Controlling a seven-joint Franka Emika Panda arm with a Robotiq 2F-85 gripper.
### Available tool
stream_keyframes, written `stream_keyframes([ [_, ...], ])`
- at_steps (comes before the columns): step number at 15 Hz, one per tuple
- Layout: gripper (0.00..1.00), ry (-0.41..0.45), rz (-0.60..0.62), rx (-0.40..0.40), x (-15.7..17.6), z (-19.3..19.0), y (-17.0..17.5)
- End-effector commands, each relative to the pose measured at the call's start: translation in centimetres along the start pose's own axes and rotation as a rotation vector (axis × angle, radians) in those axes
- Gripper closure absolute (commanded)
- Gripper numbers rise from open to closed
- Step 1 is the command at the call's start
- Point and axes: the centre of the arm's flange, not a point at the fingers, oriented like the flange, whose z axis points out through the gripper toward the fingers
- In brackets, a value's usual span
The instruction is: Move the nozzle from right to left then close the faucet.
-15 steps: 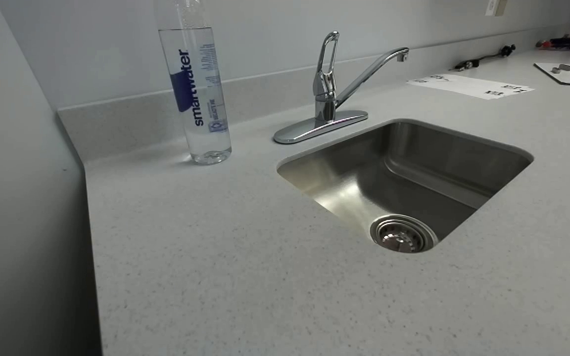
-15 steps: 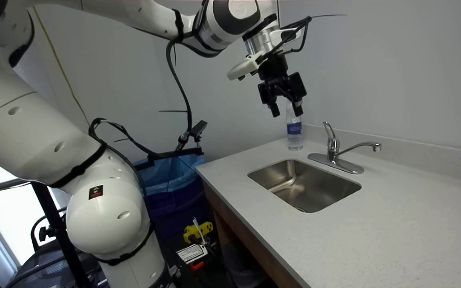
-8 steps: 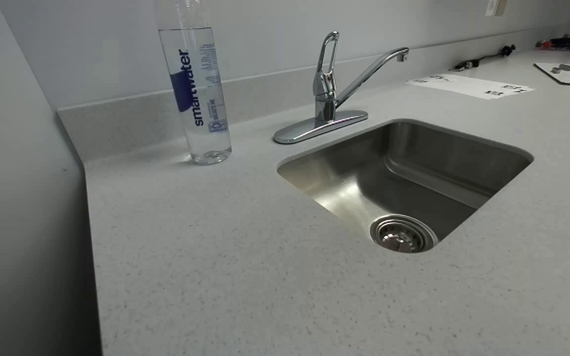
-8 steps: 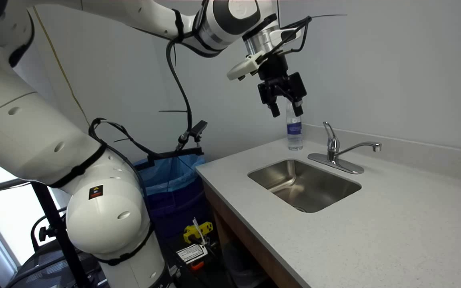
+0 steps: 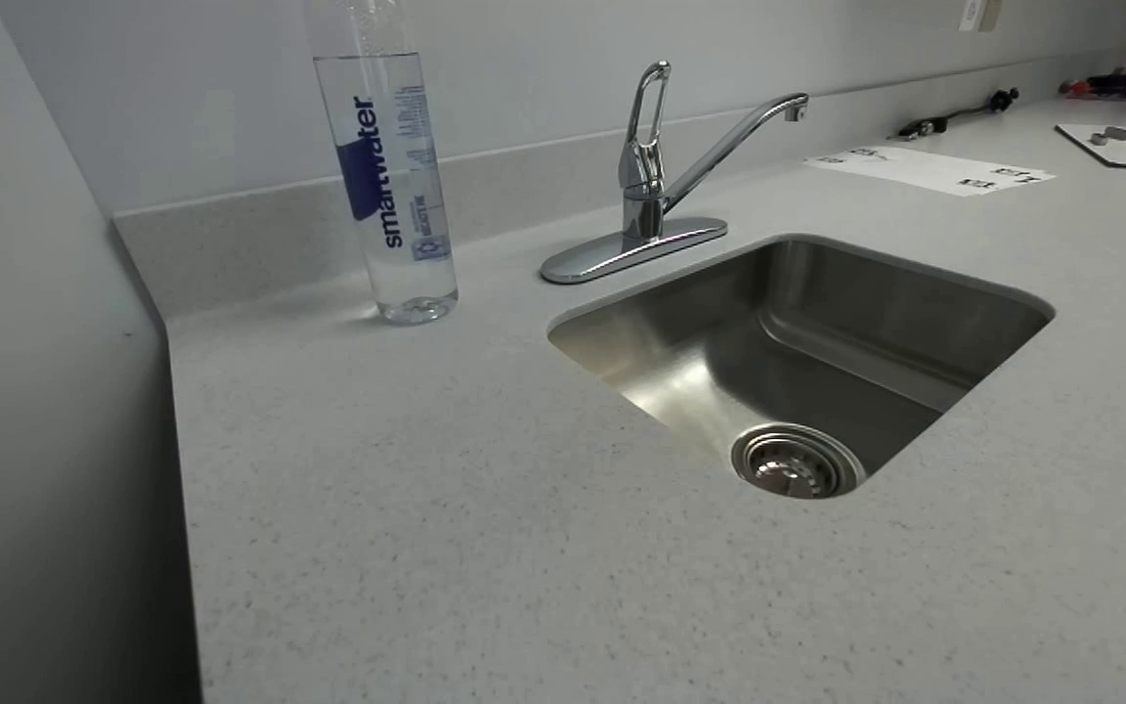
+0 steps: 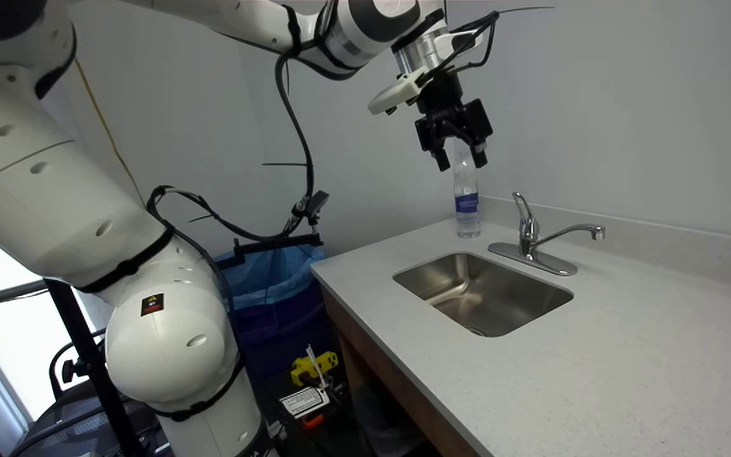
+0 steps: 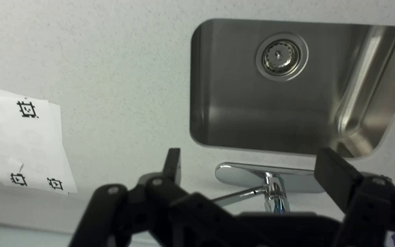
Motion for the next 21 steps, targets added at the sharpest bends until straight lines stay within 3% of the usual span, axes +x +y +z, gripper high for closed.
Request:
stream_keyframes([
  [1, 0.00, -0.015, 0.013, 0.016, 8.7, -2.2, -1.1],
  [6, 0.00, -0.024, 0.030, 0.046, 15.8, -1.4, -2.2],
  [15, 0.00, 0.022, 0.081, 0.088, 26.9, 4.1, -4.8],
  [16, 0.00, 0.026, 0.059, 0.083, 20.4, 4.7, -3.9],
  [21, 0.00, 0.032, 0.064, 0.090, 22.5, 6.1, -4.4],
])
